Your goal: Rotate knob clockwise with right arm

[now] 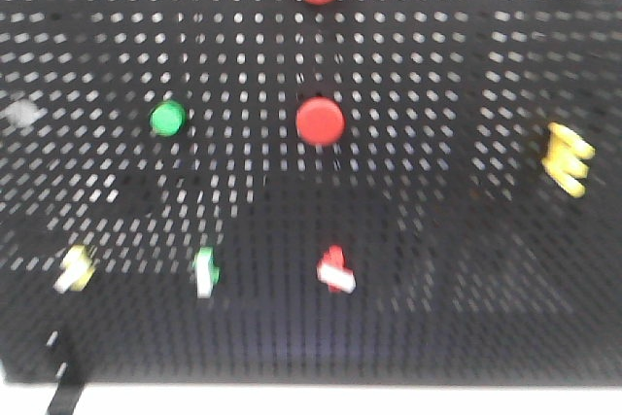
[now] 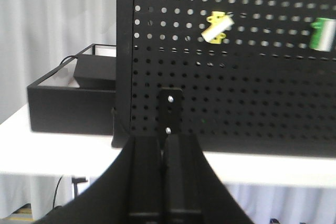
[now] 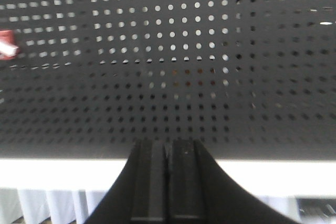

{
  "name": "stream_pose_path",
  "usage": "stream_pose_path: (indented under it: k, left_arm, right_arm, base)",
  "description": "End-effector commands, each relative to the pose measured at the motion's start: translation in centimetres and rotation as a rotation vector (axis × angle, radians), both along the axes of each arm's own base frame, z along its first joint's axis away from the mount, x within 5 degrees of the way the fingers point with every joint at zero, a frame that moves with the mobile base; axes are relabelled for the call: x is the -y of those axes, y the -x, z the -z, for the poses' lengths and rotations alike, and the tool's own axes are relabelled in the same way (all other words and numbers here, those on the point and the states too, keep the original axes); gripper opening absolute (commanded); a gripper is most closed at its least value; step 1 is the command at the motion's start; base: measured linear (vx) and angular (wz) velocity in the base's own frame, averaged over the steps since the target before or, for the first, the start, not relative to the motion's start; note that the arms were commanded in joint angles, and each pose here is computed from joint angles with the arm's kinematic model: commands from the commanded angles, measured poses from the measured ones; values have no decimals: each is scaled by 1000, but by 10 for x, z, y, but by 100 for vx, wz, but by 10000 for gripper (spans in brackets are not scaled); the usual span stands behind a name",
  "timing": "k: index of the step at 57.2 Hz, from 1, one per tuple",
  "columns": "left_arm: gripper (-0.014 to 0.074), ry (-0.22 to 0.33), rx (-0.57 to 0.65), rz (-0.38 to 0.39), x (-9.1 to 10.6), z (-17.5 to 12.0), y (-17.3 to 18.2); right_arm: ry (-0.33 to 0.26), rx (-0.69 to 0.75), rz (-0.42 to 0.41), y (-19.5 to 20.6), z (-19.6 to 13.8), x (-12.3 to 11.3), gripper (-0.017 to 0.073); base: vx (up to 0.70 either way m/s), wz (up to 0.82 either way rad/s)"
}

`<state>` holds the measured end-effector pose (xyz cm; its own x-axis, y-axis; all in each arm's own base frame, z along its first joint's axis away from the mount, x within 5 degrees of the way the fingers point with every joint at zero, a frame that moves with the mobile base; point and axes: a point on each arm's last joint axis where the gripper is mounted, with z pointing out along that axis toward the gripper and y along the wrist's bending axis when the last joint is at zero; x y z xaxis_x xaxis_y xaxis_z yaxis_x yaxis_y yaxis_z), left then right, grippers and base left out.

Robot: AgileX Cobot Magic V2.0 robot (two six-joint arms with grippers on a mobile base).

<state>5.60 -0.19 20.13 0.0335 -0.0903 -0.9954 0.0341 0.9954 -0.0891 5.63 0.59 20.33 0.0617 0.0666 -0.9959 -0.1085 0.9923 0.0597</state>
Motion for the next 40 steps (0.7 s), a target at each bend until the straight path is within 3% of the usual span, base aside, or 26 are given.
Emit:
stream_pose_path:
  k: [1,21,40]
  left_arm:
    - [-6,16,68,-11,-1,-3,0]
    - [-6,16,68,-11,-1,-3,0]
    - [-6,16,68,-11,-1,-3,0]
  right_arm:
    - [6,85,4,1,-6,0,-9]
    - [6,85,4,1,-6,0,-9]
    - [6,85,4,1,-6,0,-9]
  base:
    - [36,2]
    - [28,-2]
    - [7,-3]
